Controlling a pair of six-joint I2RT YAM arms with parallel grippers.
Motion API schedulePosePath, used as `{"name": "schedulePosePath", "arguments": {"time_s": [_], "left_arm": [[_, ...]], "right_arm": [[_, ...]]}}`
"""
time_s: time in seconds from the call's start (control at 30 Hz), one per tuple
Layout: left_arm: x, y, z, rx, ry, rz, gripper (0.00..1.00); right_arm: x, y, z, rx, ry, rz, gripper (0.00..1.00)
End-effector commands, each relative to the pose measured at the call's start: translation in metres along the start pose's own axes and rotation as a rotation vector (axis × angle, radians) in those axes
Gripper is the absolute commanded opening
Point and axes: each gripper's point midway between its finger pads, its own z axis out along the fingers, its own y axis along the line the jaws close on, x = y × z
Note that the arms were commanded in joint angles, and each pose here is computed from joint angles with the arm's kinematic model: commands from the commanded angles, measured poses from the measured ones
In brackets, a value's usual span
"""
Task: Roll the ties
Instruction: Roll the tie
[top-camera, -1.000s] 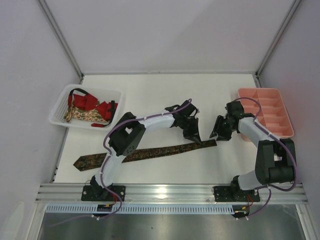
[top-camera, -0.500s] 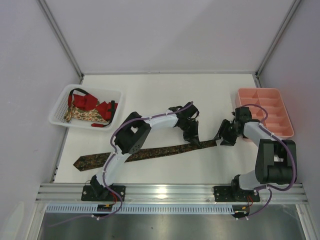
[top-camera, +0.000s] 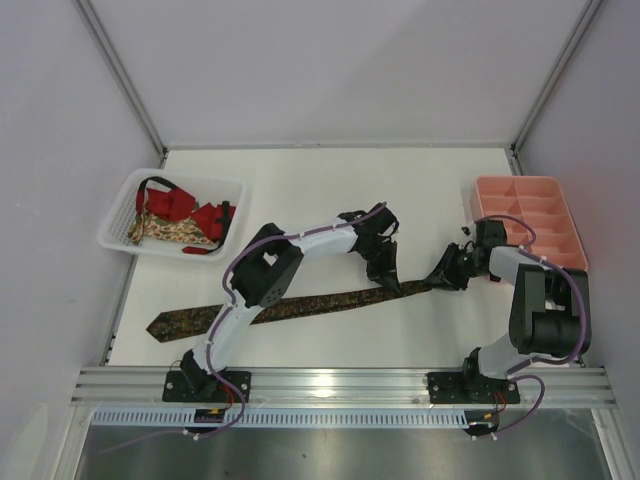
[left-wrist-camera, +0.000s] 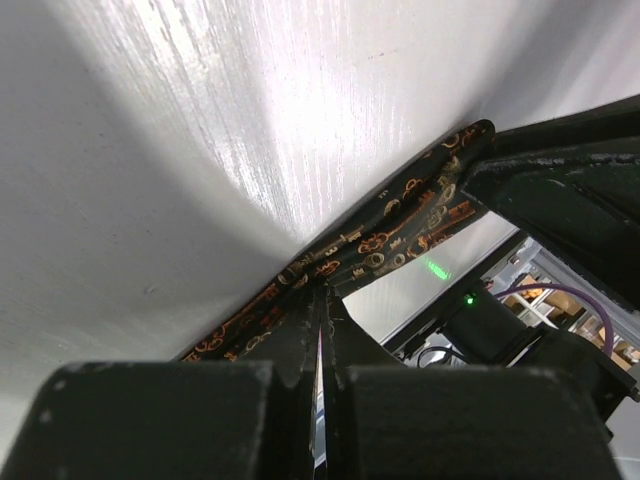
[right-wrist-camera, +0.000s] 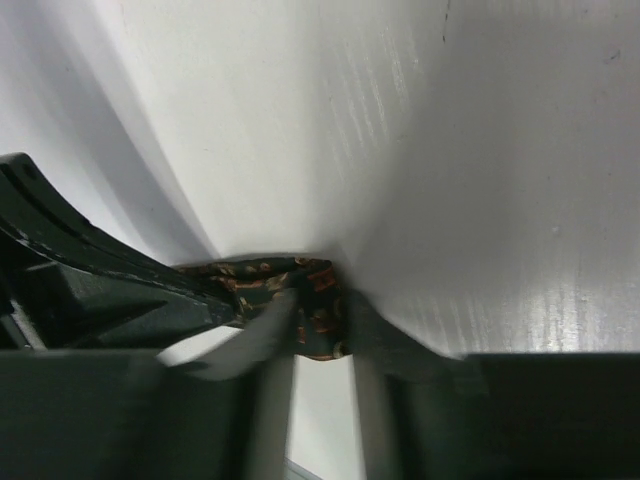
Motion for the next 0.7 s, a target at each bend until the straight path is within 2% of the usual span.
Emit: {"name": "schedulePosePath", "arguments": {"time_s": [0.0, 0.37, 0.53, 0.67], "left_arm": [[-0.003, 0.003, 0.001, -0.019, 0.008, -0.024, 0.00], [-0.003, 0.011, 0.003, -0.048, 0.016, -0.020, 0.01], [-0.006, 0.010, 0.002, -0.050, 0.011, -0.020, 0.00], [-0.007, 0.011, -0.001, -0.056, 0.004, -0.015, 0.00]], "right_arm": [[-0.001, 0.000, 0.002, -0.016, -0.006, -0.030, 0.25], [-0.018, 0.023, -0.030, 0.017, -0.093, -0.092, 0.05], [-0.007, 0.051, -0.036, 0.048, -0.057, -0.179, 0.00], [0.005, 0.072, -0.038, 0.042, -0.046, -0.240, 0.00]]}}
